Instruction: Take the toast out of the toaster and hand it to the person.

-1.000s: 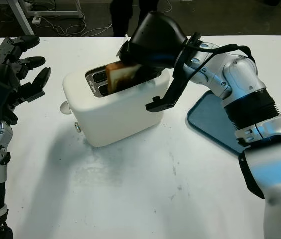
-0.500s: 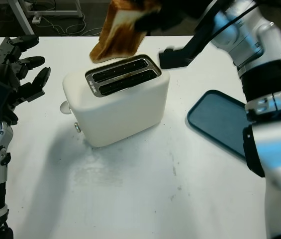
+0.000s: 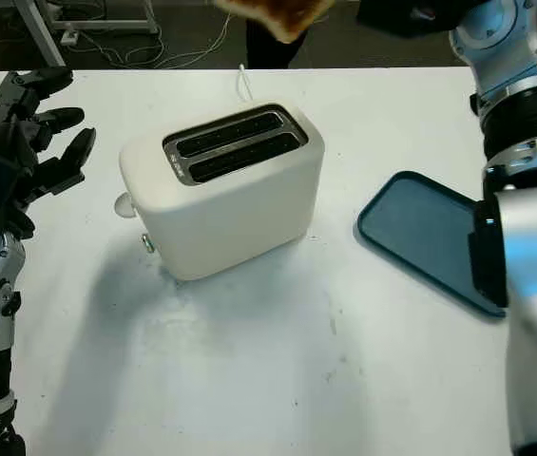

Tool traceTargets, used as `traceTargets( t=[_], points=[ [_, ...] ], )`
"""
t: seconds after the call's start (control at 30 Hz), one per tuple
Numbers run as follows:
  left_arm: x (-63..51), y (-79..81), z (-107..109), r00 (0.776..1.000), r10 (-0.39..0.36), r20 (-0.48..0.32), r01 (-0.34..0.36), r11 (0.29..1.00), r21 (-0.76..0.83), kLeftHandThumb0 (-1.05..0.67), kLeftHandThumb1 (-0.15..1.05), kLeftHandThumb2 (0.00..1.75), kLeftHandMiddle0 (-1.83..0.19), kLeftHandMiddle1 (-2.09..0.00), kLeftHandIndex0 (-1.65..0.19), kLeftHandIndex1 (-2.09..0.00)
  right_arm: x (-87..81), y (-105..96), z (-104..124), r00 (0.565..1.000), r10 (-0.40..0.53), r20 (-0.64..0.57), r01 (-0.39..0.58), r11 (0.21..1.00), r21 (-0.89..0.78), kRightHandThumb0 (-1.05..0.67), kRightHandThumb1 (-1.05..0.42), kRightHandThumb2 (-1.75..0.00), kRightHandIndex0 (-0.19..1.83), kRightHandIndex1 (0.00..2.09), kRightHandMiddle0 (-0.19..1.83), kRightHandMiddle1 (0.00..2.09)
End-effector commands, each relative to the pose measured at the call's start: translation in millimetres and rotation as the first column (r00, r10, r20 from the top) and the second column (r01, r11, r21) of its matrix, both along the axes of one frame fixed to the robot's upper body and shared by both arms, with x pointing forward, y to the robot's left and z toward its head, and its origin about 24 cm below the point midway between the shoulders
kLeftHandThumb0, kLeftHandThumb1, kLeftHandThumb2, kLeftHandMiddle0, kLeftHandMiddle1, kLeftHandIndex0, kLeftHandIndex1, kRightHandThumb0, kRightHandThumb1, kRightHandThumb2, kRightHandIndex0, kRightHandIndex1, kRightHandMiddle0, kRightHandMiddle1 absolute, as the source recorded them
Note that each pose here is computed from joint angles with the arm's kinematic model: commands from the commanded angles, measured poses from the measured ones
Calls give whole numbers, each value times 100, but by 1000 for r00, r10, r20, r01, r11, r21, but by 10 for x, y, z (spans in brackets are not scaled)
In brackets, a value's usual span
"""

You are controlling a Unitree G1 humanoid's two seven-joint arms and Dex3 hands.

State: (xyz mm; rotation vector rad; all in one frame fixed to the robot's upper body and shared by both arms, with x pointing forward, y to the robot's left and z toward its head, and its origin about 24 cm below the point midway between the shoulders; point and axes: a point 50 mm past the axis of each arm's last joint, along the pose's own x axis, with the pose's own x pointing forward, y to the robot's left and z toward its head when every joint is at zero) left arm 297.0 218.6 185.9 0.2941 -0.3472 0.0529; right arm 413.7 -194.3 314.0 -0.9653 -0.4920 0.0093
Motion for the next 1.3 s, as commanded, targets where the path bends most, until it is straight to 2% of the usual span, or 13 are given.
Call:
traceTargets(
  t=[0.0, 0.17, 0.3, 0.37, 0.4, 0.47, 0.57, 0.63, 0.73, 0.97, 1.03, 1.1, 1.27],
  points=[
    [-8, 2, -19, 1000, 0, -2, 0, 1000, 3, -22, 74, 70, 0, -94, 0, -78, 56, -24, -161, 996, -60, -62, 62, 997, 43, -37, -92, -44, 92, 175, 70, 175],
    [-8, 15, -29, 1000, 1, 2, -1, 1000, 14, -23, 73, 71, 0, -95, 0, -78, 129, -145, -546, 955, -201, -216, 246, 947, 206, -36, -92, -40, 72, 175, 49, 175],
    [-6, 11, -32, 1000, 3, 0, -3, 1000, 7, -23, 73, 70, 0, -95, 0, -79, 133, -171, -733, 940, -203, -276, 286, 908, 305, -30, -92, -40, 55, 175, 26, 172],
    [-5, 7, -33, 1000, 4, -1, -4, 1000, 10, -22, 73, 70, 0, -94, 0, -78, 131, -185, -812, 934, -185, -306, 292, 888, 355, -27, -92, -42, 57, 175, 22, 172],
    [-3, 6, -33, 1000, 4, -2, -4, 1000, 13, -22, 73, 70, 0, -94, 0, -78, 130, -191, -851, 928, -194, -318, 306, 883, 355, -28, -92, -43, 57, 175, 30, 158],
    [-3, 5, -34, 1000, 3, -3, -3, 1000, 15, -22, 73, 71, 0, -94, 0, -78, 128, -201, -905, 915, -236, -328, 344, 881, 326, -32, -92, -42, 57, 175, 54, 112],
    [-4, 6, -33, 1000, 2, -5, -2, 1000, 12, -22, 73, 71, 0, -94, 0, -78, 123, -200, -963, 912, -248, -327, 359, 868, 342, -30, -92, -42, 51, 175, 52, 122],
    [-1, 8, -35, 1000, 4, -4, -4, 1000, 15, -21, 73, 71, 0, -94, 0, -78, 118, -200, -1003, 917, -216, -336, 343, 856, 386, -26, -92, -48, 49, 175, 38, 147],
    [1, 5, -36, 1000, 2, -5, -2, 1000, 7, -22, 73, 71, 0, -95, 0, -78, 118, -208, -1058, 901, -219, -374, 375, 826, 420, -28, -92, -47, 50, 175, 24, 170],
    [2, -3, -30, 1000, -1, -7, 1, 1000, 5, -19, 74, 72, 0, -92, 0, -75, 112, -201, -1123, 903, -188, -387, 379, 774, 508, -22, -92, -43, 61, 175, 33, 175],
    [4, -6, -32, 1000, -7, -5, 7, 1000, 4, -20, 74, 72, 0, -92, 0, -75, 115, -186, -1128, 900, -193, -392, 385, 774, 503, -23, -92, -42, 56, 175, 13, 167],
    [6, -4, -34, 1000, -8, -4, 8, 1000, 7, -19, 74, 72, 0, -92, 0, -75, 118, -176, -1135, 898, -190, -397, 389, 766, 511, -23, -92, -44, 52, 175, 12, 164],
    [7, 0, -32, 1000, -5, -4, 5, 1000, 10, -23, 73, 72, 0, -93, 0, -75, 119, -167, -1137, 905, -149, -398, 372, 730, 573, -22, -92, -44, 61, 175, 23, 174]
  ],
)
